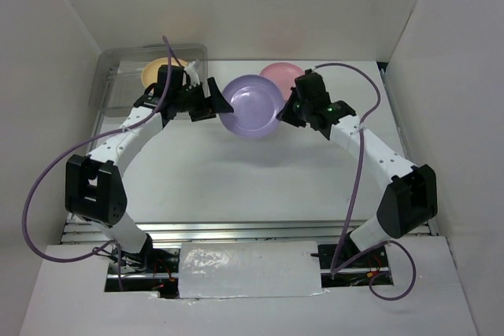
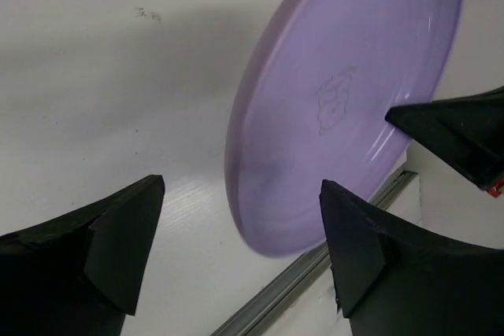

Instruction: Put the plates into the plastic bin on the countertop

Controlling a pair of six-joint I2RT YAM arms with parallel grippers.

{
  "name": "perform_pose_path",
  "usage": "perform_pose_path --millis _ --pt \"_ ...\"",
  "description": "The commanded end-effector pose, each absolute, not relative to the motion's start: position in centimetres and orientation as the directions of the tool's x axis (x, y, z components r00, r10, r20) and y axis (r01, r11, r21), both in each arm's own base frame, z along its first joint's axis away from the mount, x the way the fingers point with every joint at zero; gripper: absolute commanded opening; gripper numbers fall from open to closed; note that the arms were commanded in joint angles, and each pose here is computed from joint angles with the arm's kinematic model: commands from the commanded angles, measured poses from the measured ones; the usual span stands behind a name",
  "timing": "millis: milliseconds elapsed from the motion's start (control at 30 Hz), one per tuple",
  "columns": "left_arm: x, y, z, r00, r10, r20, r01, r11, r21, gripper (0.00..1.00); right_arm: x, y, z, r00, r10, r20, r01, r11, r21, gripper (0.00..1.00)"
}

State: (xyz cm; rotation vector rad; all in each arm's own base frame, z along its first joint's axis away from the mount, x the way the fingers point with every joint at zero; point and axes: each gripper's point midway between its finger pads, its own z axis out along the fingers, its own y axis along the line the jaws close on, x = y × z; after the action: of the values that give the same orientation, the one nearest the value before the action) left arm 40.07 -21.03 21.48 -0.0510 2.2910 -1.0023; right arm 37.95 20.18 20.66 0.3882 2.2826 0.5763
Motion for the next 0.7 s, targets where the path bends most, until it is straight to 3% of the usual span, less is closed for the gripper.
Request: perform_pose_path --millis 0,33,100,133,167,233,267,300,333,367,533,667 --pt "40.7 -20.9 21.5 -0.780 -0.281 -0.559 0.211 0.724 -0.657 0.90 37.4 22.5 25.5 -0.633 0.465 -0.618 -0.013 0.792 0.610 0.00" --pt "40.7 -21.0 21.4 -0.780 -0.280 -0.560 0.213 0.723 -0.657 0.86 36.8 23.2 25.9 -0.649 0.454 -0.610 -0.045 0.778 0.627 0.00" --pt "40.9 -20.8 20.8 -0.790 -0.278 -0.547 0.195 0.731 -0.654 0.63 36.2 23.8 26.0 -0.656 0.444 -0.610 -0.058 0.776 0.628 0.00" --pt "41.0 -20.8 20.7 -0.792 -0.278 -0.544 0.191 0.733 -0.653 0.50 36.2 23.9 25.9 -0.656 0.442 -0.612 -0.053 0.781 0.622 0.00" --pt "41.1 -20.7 20.8 -0.792 -0.280 -0.542 0.184 0.737 -0.650 0.23 36.1 24.1 25.9 -0.659 0.437 -0.612 -0.055 0.784 0.618 0.00" --pt "41.5 -20.2 20.9 -0.782 -0.291 -0.552 0.162 0.760 -0.629 0.00 36.2 24.3 25.5 -0.663 0.432 -0.611 -0.048 0.790 0.611 0.00" --pt "41.7 -20.0 21.5 -0.773 -0.297 -0.560 0.155 0.768 -0.621 0.00 36.1 24.5 25.4 -0.669 0.429 -0.607 -0.052 0.788 0.613 0.09" --pt "41.9 -19.8 21.9 -0.765 -0.301 -0.569 0.150 0.776 -0.612 0.00 36.4 24.2 25.1 -0.672 0.434 -0.601 -0.041 0.788 0.615 0.30" --pt "42.4 -19.2 22.0 -0.752 -0.311 -0.581 0.132 0.792 -0.596 0.00 36.5 24.1 24.9 -0.672 0.441 -0.595 -0.032 0.785 0.618 0.80" --pt "42.9 -18.5 22.3 -0.740 -0.327 -0.588 0.110 0.803 -0.586 0.00 36.6 23.4 24.2 -0.673 0.462 -0.577 0.002 0.782 0.624 0.88" --pt "48.2 -8.9 23.3 -0.616 -0.576 -0.538 -0.146 0.755 -0.640 0.00 37.7 17.7 21.2 -0.644 0.570 -0.511 0.109 0.729 0.676 0.93" --pt "54.1 -2.2 22.0 -0.542 -0.683 -0.489 -0.224 0.678 -0.700 0.00 37.1 16.1 18.5 -0.679 0.550 -0.486 0.105 0.728 0.677 0.93"
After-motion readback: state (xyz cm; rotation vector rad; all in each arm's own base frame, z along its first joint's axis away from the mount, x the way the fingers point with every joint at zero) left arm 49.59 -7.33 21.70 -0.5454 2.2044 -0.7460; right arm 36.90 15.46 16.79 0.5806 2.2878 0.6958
